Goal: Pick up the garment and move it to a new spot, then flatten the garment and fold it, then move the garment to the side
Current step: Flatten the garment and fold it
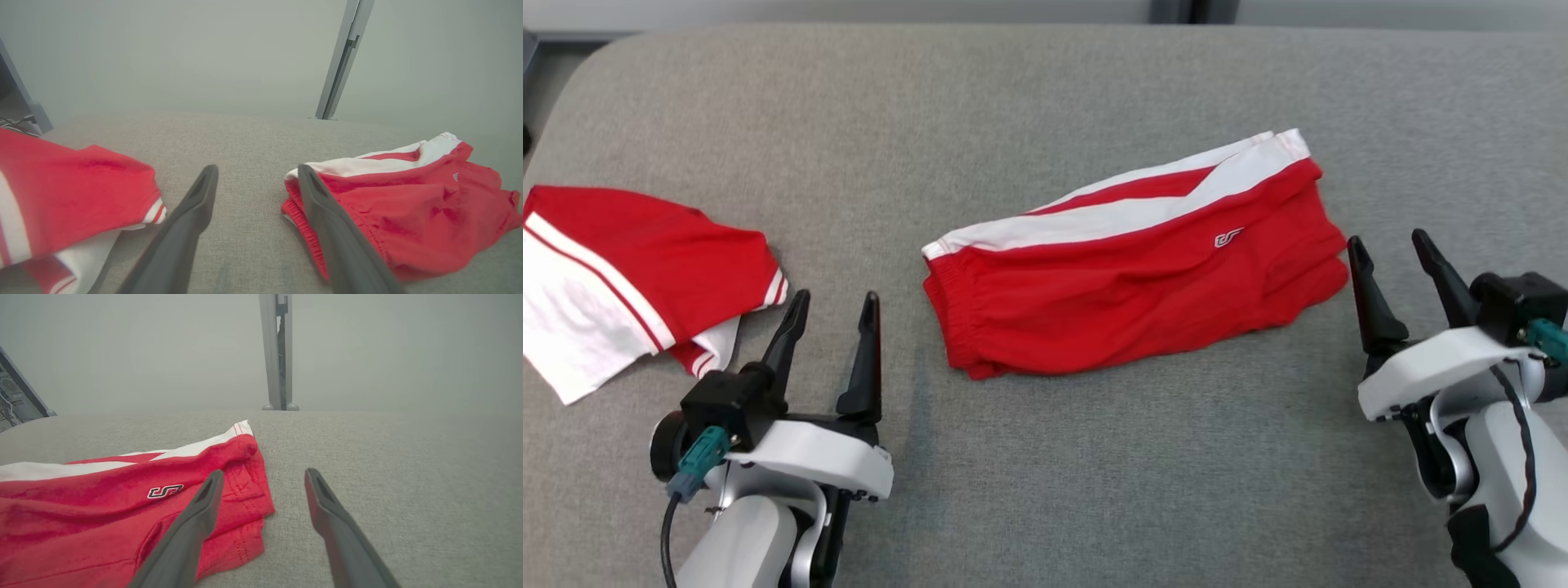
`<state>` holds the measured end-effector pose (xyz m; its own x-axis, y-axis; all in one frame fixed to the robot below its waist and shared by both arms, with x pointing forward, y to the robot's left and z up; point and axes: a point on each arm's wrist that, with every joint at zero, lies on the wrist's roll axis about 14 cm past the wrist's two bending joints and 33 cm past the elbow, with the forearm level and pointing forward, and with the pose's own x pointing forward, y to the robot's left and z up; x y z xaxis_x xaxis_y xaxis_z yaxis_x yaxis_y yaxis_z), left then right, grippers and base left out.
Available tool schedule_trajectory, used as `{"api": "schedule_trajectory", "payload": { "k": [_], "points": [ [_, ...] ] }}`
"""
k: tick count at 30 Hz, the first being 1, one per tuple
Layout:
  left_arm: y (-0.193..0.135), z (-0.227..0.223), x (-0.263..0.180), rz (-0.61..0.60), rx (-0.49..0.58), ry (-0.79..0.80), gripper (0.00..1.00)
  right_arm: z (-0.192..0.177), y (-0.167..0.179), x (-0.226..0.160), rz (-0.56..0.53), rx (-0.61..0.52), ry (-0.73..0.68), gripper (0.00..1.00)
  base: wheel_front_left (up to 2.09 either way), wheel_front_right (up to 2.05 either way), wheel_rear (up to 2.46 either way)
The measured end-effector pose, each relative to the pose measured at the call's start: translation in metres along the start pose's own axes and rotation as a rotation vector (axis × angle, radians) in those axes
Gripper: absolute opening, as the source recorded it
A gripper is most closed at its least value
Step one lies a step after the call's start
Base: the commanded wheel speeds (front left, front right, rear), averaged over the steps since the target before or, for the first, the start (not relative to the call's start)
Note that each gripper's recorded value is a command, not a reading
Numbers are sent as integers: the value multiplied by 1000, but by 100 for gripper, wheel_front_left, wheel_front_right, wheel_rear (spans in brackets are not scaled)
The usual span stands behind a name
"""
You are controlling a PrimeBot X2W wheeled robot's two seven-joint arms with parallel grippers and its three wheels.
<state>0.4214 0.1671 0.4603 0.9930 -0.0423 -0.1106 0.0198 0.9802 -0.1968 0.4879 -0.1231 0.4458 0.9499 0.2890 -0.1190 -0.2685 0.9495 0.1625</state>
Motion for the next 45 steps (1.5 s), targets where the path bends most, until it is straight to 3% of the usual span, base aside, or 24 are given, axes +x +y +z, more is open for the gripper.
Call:
{"api": "schedule_trajectory", "payload": {
  "k": [10,15,16,17,18,26,32,45],
  "points": [
    [8,-19,15,18,-3,35,100,-60,6,39,47,16,184,100,0,0,0],
    [13,-25,16,31,-2,49,100,-73,12,46,54,65,218,100,0,0,0],
    [13,-25,17,31,-1,48,100,-74,14,46,54,80,223,48,0,0,0],
    [12,-25,18,27,-1,46,100,-74,15,46,55,92,223,18,0,0,0],
    [12,-26,18,26,-1,47,100,-75,17,46,55,108,221,0,0,0,0],
    [7,-24,23,12,3,37,100,-71,26,33,65,191,191,0,0,0,0],
    [2,-16,18,-1,1,18,100,-67,26,-4,37,255,149,0,0,0,0],
    [-4,-5,-6,-15,-7,5,100,-69,-11,-89,-164,316,108,0,0,0,0]
  ]
}}
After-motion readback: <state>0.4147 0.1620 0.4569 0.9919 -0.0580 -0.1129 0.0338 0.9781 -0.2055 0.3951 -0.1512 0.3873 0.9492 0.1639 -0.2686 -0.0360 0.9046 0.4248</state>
